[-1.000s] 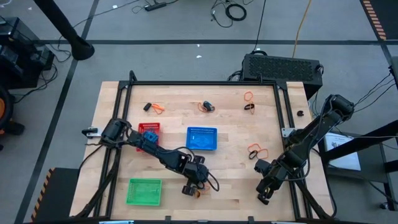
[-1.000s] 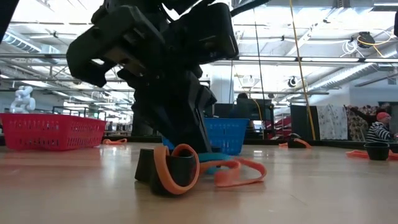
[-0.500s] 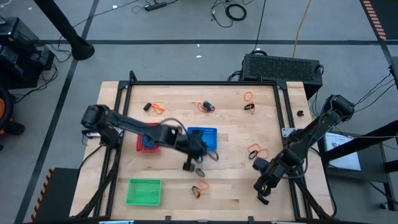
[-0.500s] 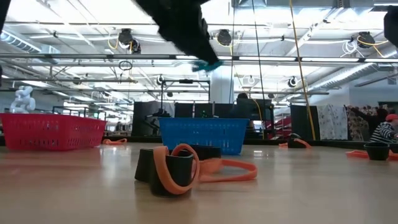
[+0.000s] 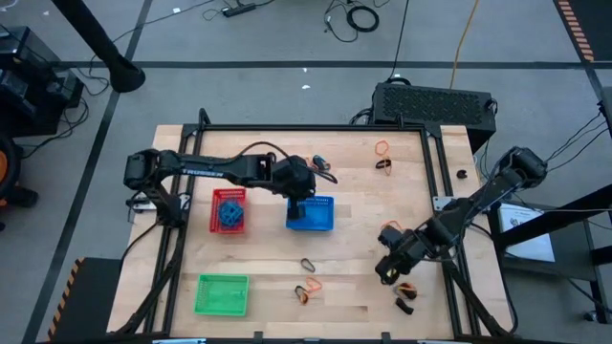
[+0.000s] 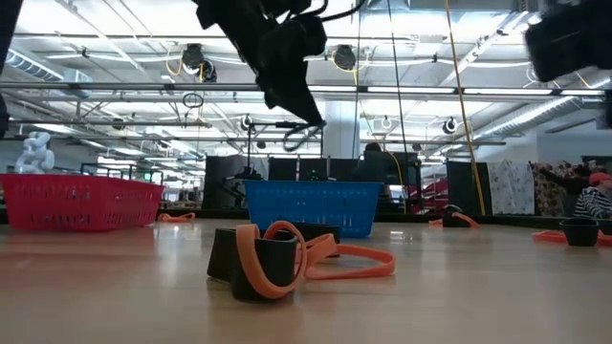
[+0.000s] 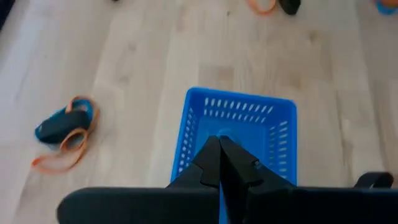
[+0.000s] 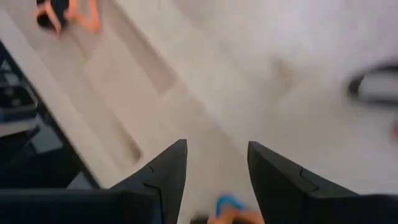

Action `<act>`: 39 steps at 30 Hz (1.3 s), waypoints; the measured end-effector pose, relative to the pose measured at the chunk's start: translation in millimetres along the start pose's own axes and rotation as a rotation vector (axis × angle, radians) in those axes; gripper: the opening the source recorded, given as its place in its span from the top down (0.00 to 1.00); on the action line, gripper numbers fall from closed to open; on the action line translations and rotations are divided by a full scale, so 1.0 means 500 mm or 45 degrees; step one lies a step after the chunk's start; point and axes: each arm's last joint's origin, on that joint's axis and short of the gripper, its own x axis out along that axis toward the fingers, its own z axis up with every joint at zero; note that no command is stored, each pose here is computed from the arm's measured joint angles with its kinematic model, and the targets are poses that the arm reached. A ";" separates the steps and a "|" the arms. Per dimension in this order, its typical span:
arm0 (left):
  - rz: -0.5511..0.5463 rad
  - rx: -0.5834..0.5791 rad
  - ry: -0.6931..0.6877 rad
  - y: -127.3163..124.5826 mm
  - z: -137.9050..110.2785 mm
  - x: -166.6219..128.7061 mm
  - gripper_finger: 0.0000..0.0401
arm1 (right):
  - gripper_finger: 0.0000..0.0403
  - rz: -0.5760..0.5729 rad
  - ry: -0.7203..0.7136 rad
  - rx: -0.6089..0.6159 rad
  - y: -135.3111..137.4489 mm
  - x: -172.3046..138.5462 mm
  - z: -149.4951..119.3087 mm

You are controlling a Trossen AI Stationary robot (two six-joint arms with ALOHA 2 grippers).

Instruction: Sort rubber bands into baskets

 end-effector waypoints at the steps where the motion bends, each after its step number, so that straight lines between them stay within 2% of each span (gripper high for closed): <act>1: -0.009 -0.001 -0.005 -0.001 0.001 0.005 1.00 | 0.60 -0.004 -0.024 -0.020 -0.001 0.000 0.008; 11: -0.026 -0.124 0.157 -0.013 -0.030 0.068 1.00 | 0.60 -0.049 -0.146 -0.295 -0.023 0.001 0.099; 15: -0.028 -0.220 0.184 -0.014 -0.035 0.076 1.00 | 0.60 -0.011 -0.228 -0.394 -0.025 -0.002 0.138; 21: -0.036 -0.223 0.191 -0.015 -0.036 0.075 1.00 | 0.60 0.088 -0.420 -0.471 -0.022 -0.014 0.199; 24: -0.021 -0.210 0.190 -0.014 -0.036 0.075 1.00 | 0.60 0.134 -0.525 -0.463 -0.023 -0.022 0.230; 28: 0.079 -0.137 0.173 -0.009 -0.035 0.076 0.96 | 0.60 0.132 -0.618 -0.461 -0.035 -0.032 0.263; 34: 0.118 -0.011 0.119 -0.006 -0.026 0.076 0.91 | 0.60 0.111 -0.651 -0.377 -0.054 -0.038 0.288; 39: 0.116 -0.001 0.095 -0.006 -0.022 0.077 0.86 | 0.60 0.111 -0.665 -0.266 -0.067 -0.042 0.302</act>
